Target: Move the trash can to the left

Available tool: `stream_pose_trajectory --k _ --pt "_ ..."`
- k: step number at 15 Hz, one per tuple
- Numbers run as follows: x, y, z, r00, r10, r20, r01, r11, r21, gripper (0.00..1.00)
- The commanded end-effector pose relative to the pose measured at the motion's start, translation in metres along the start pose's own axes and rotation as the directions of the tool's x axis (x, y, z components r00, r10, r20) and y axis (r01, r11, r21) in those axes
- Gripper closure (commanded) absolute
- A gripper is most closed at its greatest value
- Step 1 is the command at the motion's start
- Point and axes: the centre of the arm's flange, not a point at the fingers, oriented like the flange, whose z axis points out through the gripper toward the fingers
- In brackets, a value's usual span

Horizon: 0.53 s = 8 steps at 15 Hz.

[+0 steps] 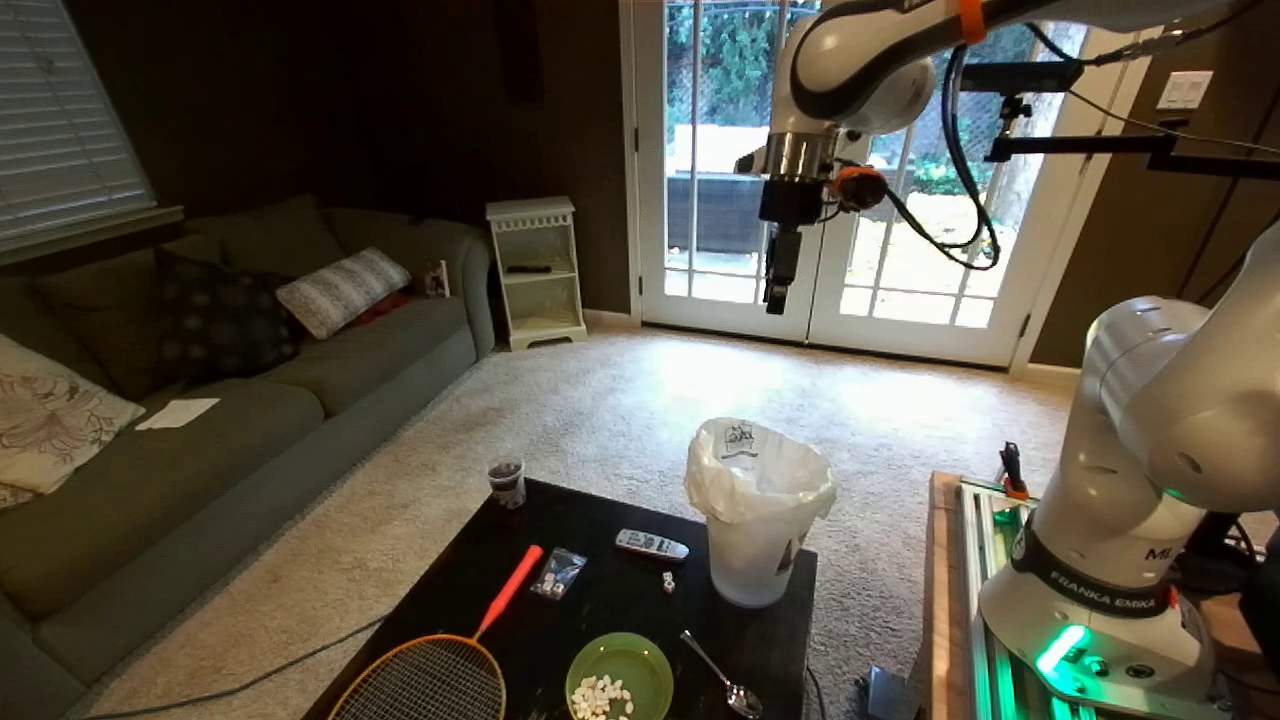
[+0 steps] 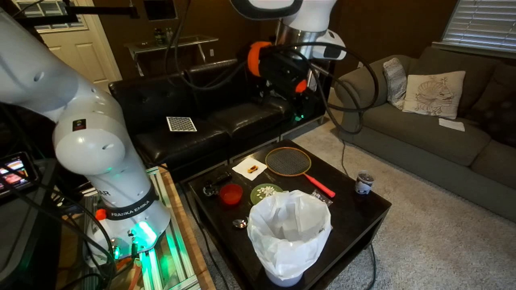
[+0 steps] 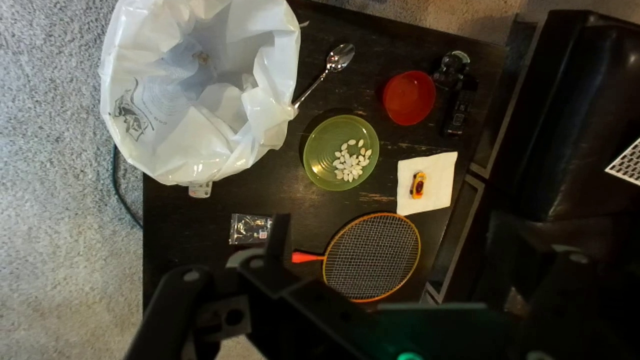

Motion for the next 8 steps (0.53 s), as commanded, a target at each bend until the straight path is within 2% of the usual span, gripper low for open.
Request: stream_pose_trajectory --k 1,4,8 --pt "0.046 0.034 0.071 1.0 0.011 0.016 -0.012 0.999 0.046 0.0" --pt "0.06 0.058 0.137 0.998 0.051 0.037 -0.053 0.997 0.047 0.0" --pt "0.052 0.09 0.213 0.985 0.146 0.091 -0.147 0.989 0.007 0.0"
